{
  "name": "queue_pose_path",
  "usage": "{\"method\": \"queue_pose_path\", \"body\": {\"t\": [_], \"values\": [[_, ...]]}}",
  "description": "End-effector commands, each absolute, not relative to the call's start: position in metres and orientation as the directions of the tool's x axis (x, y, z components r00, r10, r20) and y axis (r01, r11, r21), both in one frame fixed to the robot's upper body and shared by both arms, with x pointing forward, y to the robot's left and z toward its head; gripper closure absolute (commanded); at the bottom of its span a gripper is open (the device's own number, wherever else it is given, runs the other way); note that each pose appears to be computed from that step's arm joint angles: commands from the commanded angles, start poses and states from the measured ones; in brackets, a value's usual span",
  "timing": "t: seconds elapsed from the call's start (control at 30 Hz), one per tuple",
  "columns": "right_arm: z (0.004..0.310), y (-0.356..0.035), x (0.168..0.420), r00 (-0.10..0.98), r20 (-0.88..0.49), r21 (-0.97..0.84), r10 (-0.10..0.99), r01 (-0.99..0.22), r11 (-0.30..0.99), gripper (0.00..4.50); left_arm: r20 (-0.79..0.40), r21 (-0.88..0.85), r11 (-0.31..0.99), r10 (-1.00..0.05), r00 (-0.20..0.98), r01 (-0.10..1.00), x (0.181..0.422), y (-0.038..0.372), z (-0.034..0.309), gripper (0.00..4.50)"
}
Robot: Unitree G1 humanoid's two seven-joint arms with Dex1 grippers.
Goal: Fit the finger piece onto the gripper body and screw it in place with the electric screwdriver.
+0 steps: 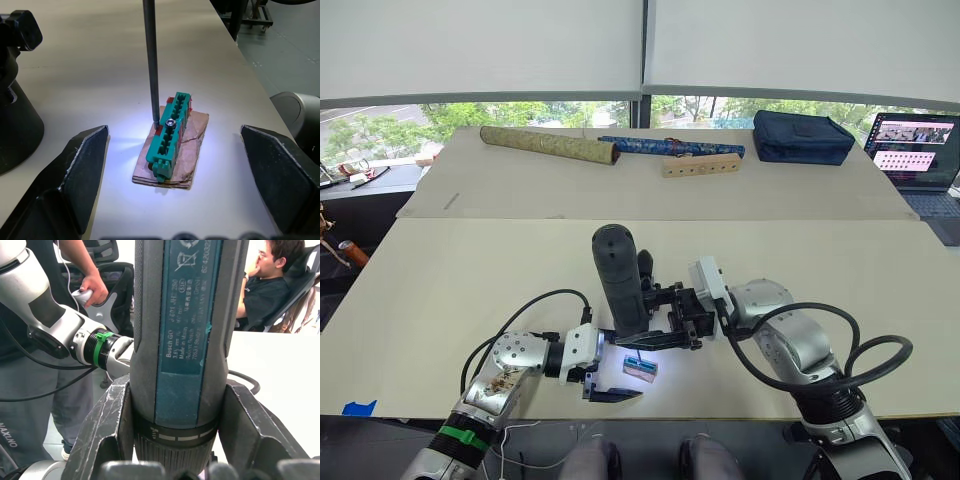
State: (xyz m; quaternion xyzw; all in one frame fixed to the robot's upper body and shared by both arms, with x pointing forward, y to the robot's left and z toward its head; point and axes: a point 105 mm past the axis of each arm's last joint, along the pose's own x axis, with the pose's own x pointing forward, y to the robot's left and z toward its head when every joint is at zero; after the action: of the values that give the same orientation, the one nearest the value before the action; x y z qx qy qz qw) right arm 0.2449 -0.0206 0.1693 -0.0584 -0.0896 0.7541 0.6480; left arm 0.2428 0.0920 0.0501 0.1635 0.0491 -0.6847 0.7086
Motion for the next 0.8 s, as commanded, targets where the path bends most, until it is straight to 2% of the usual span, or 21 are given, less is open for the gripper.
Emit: {"method": "queue_pose_path", "body": {"t": [0.03,0.3,0.8], "values": [[0.188,-0.020,0.241,-0.178,0.081,-0.300,0.981,-0.943,-0.146,2.58,-0.372,0.055,0.045,-0.926,0.063,0.997,0.236,0.102,0.018,0.03],[0.199,-0.023,0.238,-0.194,0.130,-0.295,0.972,-0.944,-0.148,2.58,-0.374,0.054,0.049,-0.925,0.065,0.997,0.236,0.103,0.016,0.03],[0.190,-0.022,0.237,-0.198,0.094,-0.243,0.976,-0.955,-0.171,2.58,-0.372,0.049,0.052,-0.926,0.066,0.997,0.235,0.103,0.015,0.03]]}}
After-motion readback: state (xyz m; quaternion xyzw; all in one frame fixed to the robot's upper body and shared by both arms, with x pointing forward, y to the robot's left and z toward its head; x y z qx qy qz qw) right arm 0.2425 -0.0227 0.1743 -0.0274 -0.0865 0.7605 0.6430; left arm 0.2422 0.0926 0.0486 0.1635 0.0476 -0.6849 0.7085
